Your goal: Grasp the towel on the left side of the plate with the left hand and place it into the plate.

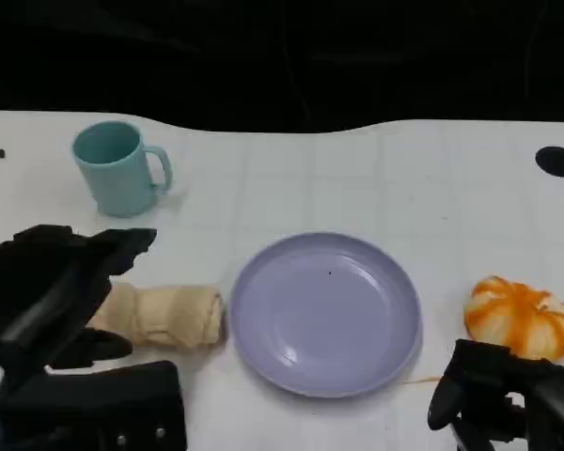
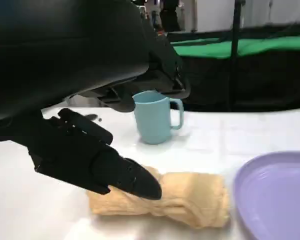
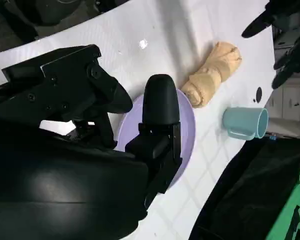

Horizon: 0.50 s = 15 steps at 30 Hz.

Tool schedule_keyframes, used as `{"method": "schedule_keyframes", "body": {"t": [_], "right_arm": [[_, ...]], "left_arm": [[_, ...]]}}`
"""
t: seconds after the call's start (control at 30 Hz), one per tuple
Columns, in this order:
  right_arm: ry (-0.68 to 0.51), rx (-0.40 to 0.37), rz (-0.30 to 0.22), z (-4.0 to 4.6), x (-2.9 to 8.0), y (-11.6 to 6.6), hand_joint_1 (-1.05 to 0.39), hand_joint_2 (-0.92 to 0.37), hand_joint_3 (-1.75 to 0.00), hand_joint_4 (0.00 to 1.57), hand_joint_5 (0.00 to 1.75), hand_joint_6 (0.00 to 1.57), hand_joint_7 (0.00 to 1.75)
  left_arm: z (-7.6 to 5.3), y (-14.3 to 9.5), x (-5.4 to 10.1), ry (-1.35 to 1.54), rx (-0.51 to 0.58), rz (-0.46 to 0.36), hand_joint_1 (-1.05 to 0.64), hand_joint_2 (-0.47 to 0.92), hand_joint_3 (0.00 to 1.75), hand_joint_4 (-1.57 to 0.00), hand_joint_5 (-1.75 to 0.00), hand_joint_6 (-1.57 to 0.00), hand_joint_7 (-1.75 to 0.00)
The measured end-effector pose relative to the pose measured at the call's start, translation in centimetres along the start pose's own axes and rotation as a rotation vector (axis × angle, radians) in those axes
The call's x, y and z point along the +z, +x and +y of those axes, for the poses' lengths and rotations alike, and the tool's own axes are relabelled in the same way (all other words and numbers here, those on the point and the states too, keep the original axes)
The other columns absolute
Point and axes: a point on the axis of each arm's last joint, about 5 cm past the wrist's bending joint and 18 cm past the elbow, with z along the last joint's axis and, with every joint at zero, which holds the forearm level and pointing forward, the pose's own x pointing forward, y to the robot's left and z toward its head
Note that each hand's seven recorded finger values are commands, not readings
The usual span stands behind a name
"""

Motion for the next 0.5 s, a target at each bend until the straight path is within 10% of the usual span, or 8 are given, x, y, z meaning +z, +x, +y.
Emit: {"method": "schedule_keyframes", "body": {"t": [0.5], "right_arm": [[0.000,-0.001,0.001,0.11,0.0,-0.3,0.03,-0.70,-1.00,0.69,1.75,0.55,1.58]], "left_arm": [[-4.7,5.3,0.1,0.105,-0.220,0.110,-0.57,0.87,0.00,-0.41,-0.11,-0.35,0.00]]}}
